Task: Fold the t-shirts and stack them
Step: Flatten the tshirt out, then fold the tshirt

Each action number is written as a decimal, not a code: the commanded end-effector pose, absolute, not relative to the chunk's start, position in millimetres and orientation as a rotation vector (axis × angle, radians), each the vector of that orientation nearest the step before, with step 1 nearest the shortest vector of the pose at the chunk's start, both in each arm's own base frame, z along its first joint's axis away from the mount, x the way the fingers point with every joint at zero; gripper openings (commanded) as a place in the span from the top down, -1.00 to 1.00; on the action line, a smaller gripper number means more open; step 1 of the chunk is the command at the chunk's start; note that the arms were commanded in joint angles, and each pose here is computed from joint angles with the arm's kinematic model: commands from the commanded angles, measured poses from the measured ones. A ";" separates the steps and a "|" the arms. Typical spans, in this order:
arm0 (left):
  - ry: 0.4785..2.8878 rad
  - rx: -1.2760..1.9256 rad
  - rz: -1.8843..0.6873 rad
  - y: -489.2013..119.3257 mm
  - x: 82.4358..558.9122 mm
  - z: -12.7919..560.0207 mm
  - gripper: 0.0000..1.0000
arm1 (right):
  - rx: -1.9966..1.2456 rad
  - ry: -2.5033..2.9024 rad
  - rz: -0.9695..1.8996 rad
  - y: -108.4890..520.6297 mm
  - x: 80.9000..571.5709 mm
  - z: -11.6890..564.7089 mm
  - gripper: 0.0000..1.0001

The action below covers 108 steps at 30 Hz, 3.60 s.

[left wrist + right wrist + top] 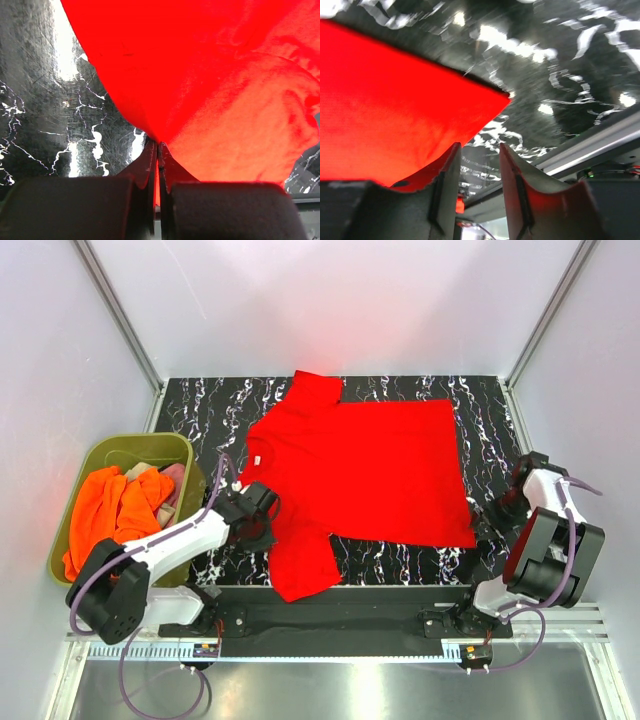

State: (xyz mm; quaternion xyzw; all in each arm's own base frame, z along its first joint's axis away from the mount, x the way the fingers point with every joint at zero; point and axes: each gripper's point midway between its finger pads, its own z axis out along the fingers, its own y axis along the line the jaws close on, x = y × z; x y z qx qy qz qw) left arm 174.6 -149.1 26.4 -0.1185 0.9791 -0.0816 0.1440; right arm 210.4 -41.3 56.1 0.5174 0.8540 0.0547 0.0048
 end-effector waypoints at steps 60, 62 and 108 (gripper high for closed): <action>2.553 -0.212 -0.291 -162.7 261.7 132.6 1.00 | 1.544 2.624 0.275 -47.7 243.1 50.6 1.00; 2.553 -0.209 -0.282 -163.8 276.4 135.7 1.00 | 1.528 2.631 0.283 -47.5 251.1 51.7 1.00; 2.599 -0.409 -0.243 -128.9 389.9 114.2 1.00 | 1.318 2.705 0.364 -52.2 386.1 43.7 1.00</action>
